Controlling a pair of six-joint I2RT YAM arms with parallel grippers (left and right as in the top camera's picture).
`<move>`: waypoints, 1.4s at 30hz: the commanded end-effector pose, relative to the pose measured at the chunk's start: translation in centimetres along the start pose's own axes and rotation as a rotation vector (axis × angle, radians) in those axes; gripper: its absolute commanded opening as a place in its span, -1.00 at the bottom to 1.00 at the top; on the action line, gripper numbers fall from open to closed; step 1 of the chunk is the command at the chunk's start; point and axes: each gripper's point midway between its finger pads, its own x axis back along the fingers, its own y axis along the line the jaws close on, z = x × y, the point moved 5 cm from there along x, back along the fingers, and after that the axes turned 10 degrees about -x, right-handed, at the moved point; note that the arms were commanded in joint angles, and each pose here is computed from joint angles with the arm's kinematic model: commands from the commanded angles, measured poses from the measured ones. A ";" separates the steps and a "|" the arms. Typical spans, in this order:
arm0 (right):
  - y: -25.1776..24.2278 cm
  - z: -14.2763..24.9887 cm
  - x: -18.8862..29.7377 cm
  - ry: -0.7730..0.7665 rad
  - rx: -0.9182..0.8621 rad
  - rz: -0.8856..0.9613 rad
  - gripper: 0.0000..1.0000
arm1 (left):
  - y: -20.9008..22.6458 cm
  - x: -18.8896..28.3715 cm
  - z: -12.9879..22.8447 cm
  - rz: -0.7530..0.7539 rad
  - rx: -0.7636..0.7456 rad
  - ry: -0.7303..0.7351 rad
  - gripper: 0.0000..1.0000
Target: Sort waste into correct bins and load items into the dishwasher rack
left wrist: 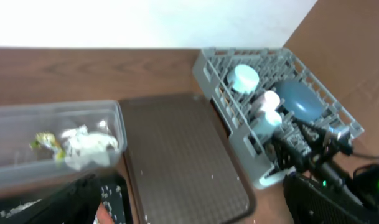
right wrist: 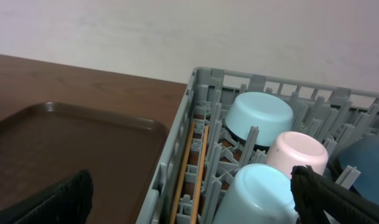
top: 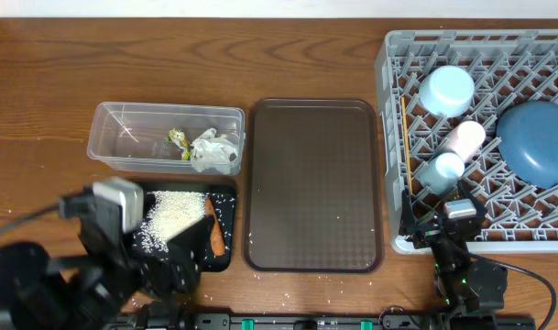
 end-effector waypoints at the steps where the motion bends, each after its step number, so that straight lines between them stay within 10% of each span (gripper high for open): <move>1: 0.1 0.0 0.0 -0.002 0.011 -0.006 0.98 | 0.2 -0.5 2.4 -0.008 0.018 0.029 0.91; 42: 0.1 0.0 0.0 -0.002 0.011 -0.006 0.99 | 7.0 -12.0 12.8 -0.125 -0.332 -0.526 0.91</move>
